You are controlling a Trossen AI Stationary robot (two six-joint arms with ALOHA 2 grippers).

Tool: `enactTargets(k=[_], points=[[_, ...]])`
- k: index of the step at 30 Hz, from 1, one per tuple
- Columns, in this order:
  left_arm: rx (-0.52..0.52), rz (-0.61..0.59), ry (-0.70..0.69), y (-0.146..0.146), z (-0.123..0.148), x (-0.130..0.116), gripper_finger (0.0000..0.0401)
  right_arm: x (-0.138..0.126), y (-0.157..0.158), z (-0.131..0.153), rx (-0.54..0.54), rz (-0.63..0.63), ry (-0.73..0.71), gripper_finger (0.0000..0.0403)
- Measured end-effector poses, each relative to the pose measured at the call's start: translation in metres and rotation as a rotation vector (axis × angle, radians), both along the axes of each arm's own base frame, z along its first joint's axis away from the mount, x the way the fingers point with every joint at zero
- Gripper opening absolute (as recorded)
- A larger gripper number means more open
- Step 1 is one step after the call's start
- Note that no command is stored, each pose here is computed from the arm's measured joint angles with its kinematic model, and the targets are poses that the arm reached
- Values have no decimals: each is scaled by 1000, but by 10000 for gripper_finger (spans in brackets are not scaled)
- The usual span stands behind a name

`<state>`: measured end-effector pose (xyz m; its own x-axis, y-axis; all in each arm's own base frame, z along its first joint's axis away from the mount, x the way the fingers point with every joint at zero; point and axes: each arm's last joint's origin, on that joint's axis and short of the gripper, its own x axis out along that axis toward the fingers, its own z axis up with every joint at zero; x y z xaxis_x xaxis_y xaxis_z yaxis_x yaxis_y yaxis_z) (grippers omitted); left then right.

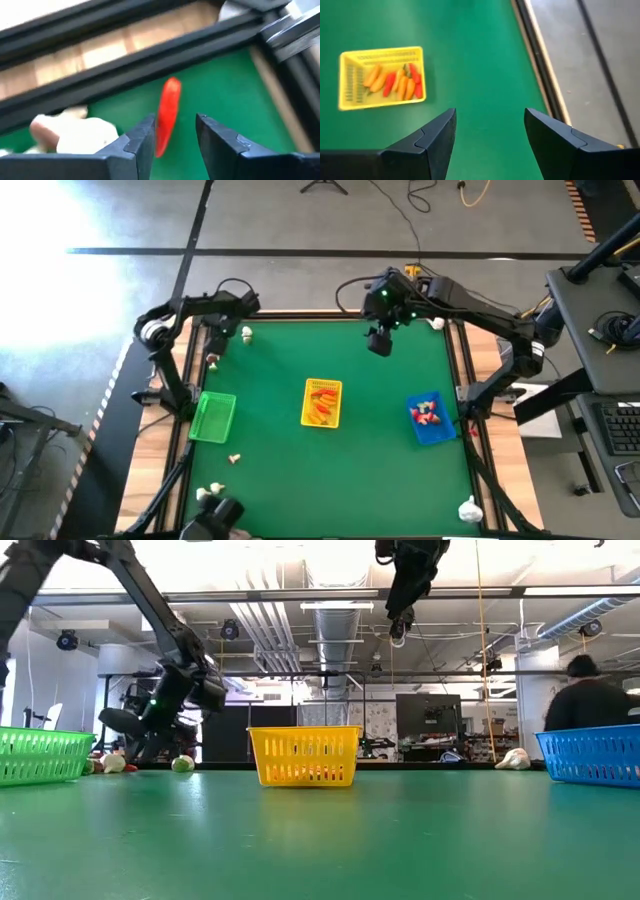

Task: Sort produce into baskets
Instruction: Put the red chili pepper into the yellow bin

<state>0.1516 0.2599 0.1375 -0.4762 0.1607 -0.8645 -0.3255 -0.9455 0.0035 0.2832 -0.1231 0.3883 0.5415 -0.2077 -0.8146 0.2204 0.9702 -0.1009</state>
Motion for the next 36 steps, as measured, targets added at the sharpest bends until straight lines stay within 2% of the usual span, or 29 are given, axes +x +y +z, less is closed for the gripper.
enactTargets(k=[5,8,11,17,20,24,31,36], points=[[-126,87,-17,10,-10,6,123,-10,-9,-10,68,8,66,226],[-173,54,-20,15,-12,9,117,-18,-15,-13,94,-12,93,226],[-200,3,-24,19,-12,12,92,-22,-19,-17,111,-22,102,226],[-164,-22,-116,23,-1,17,9,-27,-24,-18,96,-10,111,226],[-165,-41,-131,20,5,17,12,-28,-25,-18,85,3,113,226],[-151,-131,-119,14,15,22,4,-27,-26,-18,73,13,106,226],[-69,-466,-146,-16,37,71,2,-23,-28,-15,46,16,64,226],[-8,-896,-269,-55,65,116,2,-24,-28,-15,53,7,65,226]])
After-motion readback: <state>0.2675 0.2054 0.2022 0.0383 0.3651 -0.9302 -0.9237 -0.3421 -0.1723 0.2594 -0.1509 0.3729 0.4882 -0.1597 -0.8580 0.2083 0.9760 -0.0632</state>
